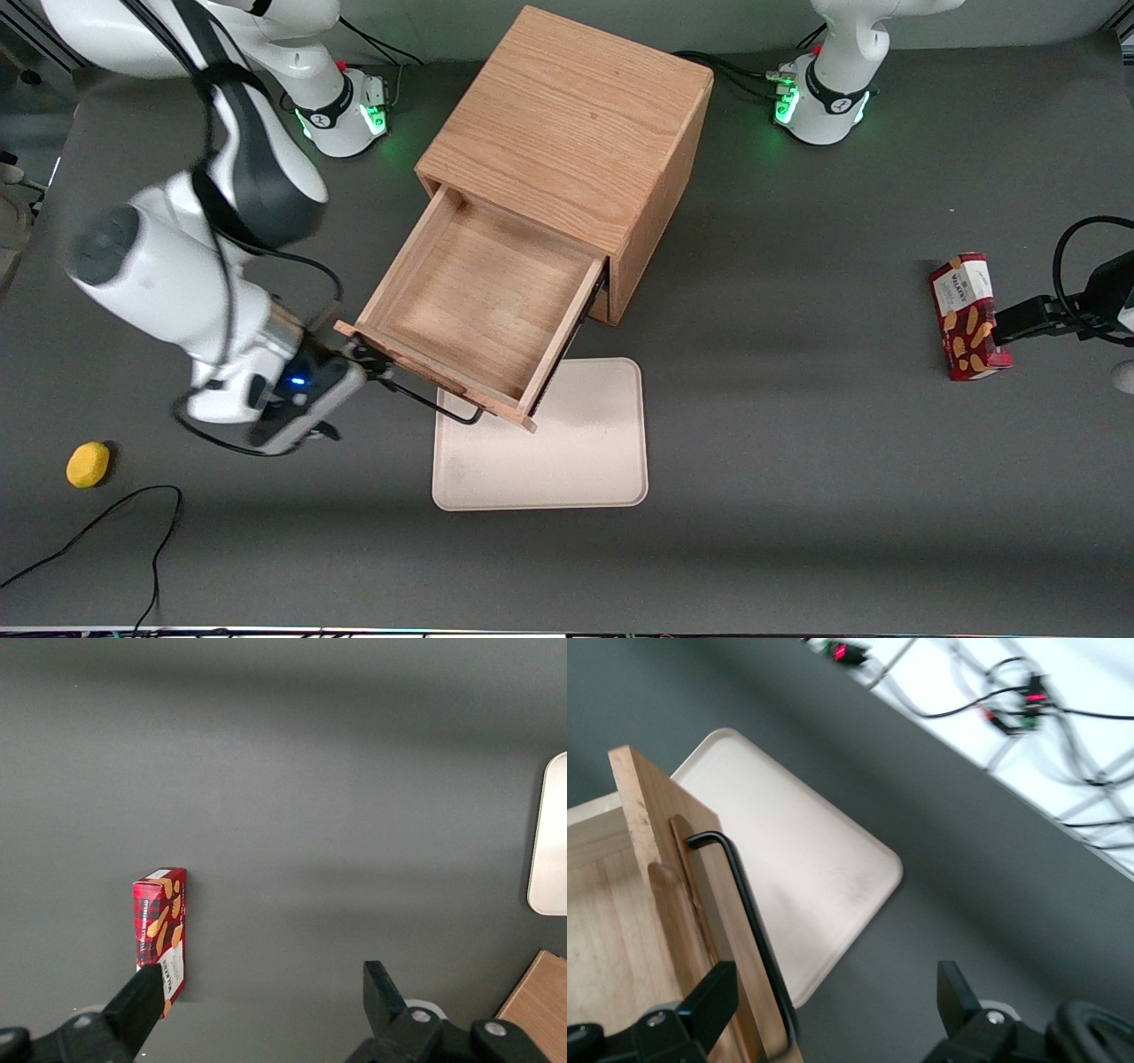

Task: Open upper drawer

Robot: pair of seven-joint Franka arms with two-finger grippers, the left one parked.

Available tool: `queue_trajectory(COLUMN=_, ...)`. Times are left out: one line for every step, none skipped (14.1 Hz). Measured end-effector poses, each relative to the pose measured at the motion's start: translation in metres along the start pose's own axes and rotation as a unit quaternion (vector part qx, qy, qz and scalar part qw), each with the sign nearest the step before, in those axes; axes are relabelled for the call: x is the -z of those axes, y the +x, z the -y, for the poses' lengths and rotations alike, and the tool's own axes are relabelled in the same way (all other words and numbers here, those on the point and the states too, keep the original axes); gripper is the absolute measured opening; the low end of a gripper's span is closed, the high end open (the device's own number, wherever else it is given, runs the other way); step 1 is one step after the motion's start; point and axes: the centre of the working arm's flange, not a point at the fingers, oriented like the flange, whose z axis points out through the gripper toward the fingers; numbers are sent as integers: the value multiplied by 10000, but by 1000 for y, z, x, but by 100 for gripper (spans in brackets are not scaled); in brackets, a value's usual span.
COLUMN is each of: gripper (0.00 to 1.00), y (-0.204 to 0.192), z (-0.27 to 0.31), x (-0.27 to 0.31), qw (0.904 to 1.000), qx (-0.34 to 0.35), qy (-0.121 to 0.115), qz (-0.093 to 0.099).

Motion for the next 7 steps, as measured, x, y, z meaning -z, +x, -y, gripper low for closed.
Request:
queue_trajectory(gripper=100, y=-13, z=-15, x=30, qw=9997, qx=-217, qy=-22, qz=71)
queue_trajectory(gripper=100, y=-32, z=-32, x=61, qw=9982, qx=-551, qy=-3, qz=243)
queue_trajectory(gripper=100, y=-55, z=-51, x=89, qw=9936, qx=-1032, qy=9, qz=451)
queue_trajectory(gripper=100, y=-79, z=-68, x=113, qw=9856, qx=-1552, qy=-1, qz=667)
queue_trajectory(gripper=100, y=-100, z=-81, x=131, qw=9759, qx=-2004, qy=-9, qz=861)
queue_trajectory(gripper=100, y=-122, z=-90, x=146, qw=9604, qx=-2562, qy=-63, qz=1092)
queue_trajectory(gripper=100, y=-130, z=-90, x=149, qw=9505, qx=-2866, qy=-162, qz=1194)
